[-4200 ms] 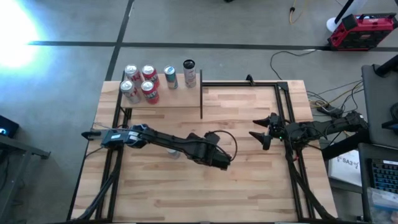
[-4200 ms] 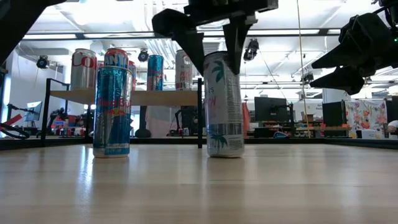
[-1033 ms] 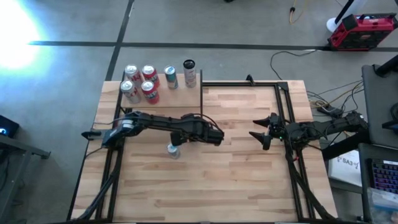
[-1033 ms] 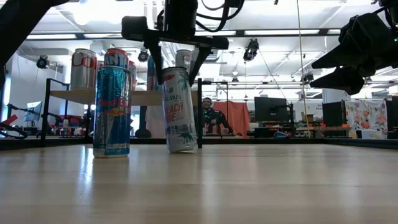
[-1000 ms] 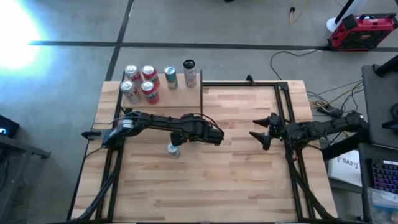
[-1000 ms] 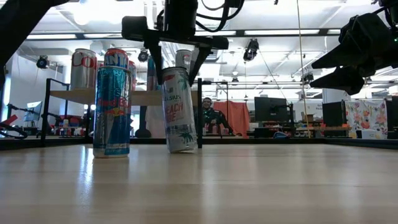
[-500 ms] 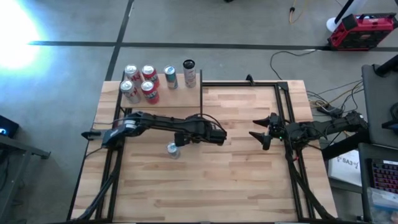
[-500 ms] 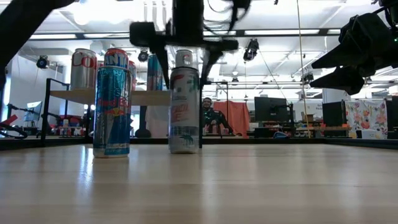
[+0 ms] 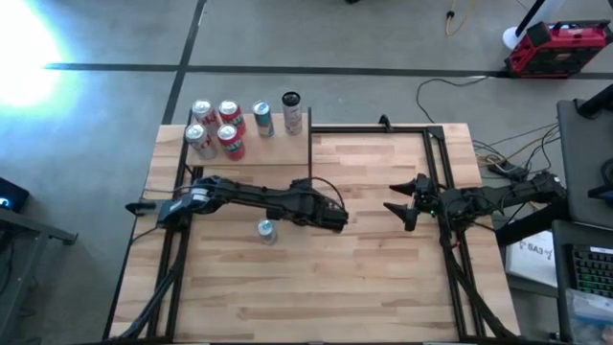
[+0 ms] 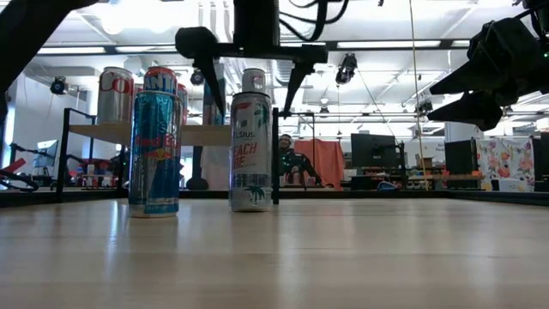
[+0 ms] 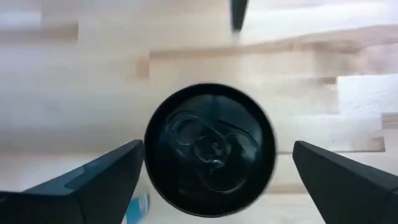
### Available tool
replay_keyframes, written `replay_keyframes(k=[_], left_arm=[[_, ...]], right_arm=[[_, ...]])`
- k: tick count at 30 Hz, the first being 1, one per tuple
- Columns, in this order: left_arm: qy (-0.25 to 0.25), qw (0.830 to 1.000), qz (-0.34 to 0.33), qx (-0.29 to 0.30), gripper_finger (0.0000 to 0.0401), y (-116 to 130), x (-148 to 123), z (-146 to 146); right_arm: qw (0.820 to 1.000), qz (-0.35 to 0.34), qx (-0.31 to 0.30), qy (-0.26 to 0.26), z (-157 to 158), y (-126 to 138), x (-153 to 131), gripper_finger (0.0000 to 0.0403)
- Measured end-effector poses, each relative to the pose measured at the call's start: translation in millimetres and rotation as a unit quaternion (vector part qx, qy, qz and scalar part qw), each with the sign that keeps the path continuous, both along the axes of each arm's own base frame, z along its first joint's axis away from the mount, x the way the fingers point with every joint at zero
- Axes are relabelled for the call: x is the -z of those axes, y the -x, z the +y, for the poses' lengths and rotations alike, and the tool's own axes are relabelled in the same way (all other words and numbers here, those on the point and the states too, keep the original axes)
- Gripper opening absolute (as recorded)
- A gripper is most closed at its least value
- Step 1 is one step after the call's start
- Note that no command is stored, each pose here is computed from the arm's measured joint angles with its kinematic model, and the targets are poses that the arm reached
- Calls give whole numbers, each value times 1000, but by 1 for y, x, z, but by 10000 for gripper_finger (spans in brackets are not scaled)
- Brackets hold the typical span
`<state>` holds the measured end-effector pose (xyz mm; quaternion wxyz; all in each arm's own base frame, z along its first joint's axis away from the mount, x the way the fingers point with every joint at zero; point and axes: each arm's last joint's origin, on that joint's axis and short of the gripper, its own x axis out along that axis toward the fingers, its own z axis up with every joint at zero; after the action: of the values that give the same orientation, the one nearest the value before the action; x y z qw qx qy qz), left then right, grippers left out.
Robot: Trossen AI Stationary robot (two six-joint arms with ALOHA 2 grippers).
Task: Place canned beverage on shelf
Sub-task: Put the white and pink soda can align the with the other white and pink soda can on the shelf
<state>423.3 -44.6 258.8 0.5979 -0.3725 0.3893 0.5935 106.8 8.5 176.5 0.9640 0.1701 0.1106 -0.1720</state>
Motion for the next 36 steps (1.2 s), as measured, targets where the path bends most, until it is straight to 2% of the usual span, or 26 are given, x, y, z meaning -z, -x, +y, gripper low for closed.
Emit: replay_keyframes(k=[3, 9, 19, 24, 29, 36], left_arm=[[-59, 998, -7, 25, 395, 1, -1, -13], [-162, 986, -41, 29, 394, 6, 1, -36], [-251, 967, -44, 24, 394, 23, 36, -59], [-282, 957, -56, 26, 394, 27, 43, -63], [-287, 956, -48, 31, 392, 28, 46, -61], [-297, 953, -54, 32, 359, 27, 49, -60]], right_arm=[[1000, 0, 0, 0, 0, 0, 0, 336], [1000, 0, 0, 0, 0, 0, 0, 336], [1000, 0, 0, 0, 0, 0, 0, 336], [1000, 0, 0, 0, 0, 0, 0, 336], [1000, 0, 0, 0, 0, 0, 0, 336], [1000, 0, 0, 0, 0, 0, 0, 336]])
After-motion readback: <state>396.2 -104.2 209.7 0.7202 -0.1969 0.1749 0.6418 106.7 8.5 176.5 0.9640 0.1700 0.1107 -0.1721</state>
